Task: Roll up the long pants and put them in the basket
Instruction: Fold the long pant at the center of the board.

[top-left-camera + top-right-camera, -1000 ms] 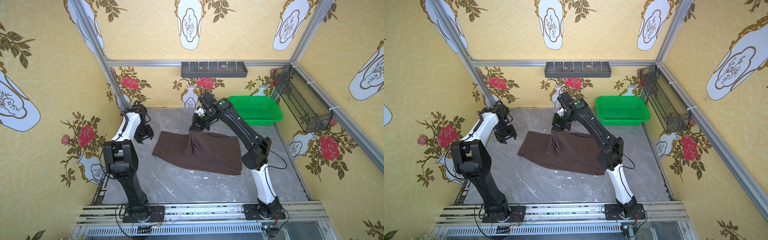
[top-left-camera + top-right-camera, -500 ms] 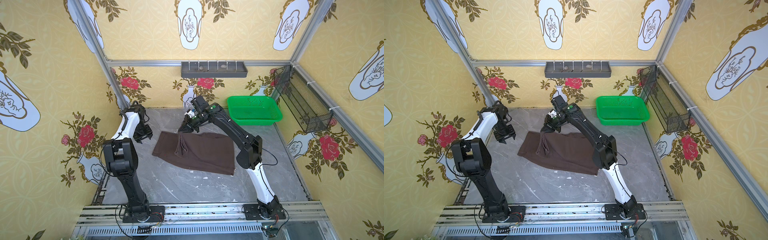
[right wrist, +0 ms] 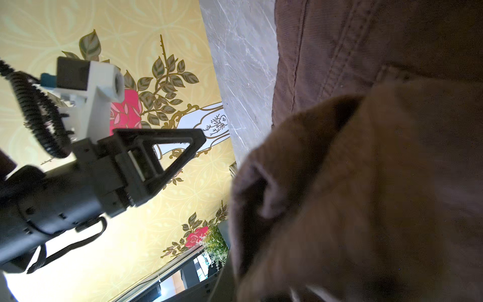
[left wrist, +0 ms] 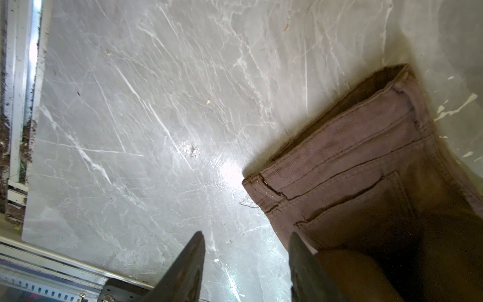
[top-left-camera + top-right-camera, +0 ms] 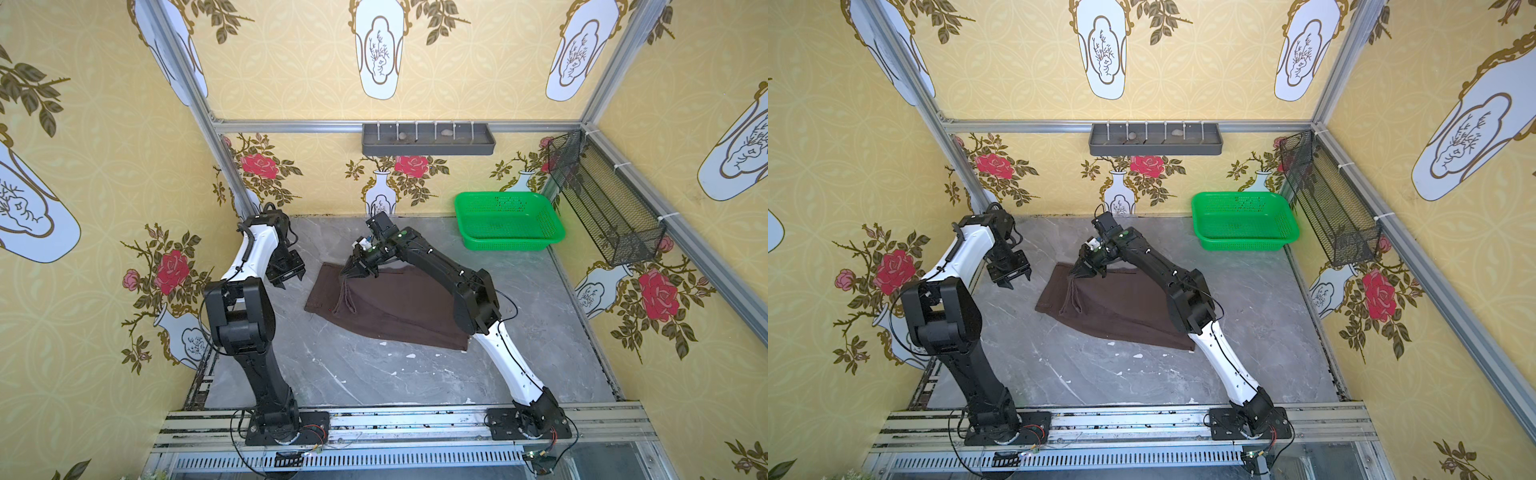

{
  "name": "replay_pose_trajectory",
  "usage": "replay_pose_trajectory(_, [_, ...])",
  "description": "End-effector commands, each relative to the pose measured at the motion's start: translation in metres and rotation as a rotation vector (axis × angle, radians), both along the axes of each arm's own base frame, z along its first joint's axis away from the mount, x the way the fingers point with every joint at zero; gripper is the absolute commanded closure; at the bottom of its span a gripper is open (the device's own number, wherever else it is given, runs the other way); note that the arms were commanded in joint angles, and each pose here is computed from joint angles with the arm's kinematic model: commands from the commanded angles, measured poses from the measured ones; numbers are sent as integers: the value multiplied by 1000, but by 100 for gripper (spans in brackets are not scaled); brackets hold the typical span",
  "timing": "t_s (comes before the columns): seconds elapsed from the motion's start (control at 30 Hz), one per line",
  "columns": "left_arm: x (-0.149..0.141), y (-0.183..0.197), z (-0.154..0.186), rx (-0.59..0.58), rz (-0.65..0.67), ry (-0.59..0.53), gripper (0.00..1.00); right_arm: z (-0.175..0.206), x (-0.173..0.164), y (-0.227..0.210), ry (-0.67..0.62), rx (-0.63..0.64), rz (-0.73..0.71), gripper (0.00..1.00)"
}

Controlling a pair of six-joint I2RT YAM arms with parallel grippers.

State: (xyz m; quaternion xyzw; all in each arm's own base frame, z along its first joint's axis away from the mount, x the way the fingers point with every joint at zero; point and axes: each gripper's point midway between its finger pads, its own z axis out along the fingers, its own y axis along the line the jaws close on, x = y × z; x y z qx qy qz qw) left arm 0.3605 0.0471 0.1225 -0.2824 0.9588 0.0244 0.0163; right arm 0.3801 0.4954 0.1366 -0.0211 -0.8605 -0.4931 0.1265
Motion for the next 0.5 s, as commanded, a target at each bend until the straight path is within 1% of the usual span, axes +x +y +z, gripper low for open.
replay_pose_trajectory(0.0, [-2,-16,-1,-81,17,-21,47,10,23,10,-106,121,3,68])
replay_pose_trajectory(0.07, [-4,-27,1,-115,11,-41,47,7,42,-3,-141,120,-25,59])
replay_pose_trajectory(0.1, [-5,-33,2,-131,6,-50,47,8,49,-10,-154,121,-38,58])
replay_pose_trajectory(0.13, [-8,-39,3,-144,-1,-55,47,11,59,-20,-171,117,-58,50])
replay_pose_trajectory(0.17, [-11,-45,3,-156,-8,-56,47,14,69,-34,-191,113,-80,37])
replay_pose_trajectory(0.2, [-14,-51,4,-168,-16,-64,47,19,77,-46,-209,109,-98,32])
replay_pose_trajectory(0.33, [-29,-83,-2,-245,-36,-77,46,30,101,-109,-260,47,-160,33])
replay_pose_trajectory(0.47, [-43,-104,-18,-291,-48,-85,43,33,99,-173,-295,-57,-192,34])
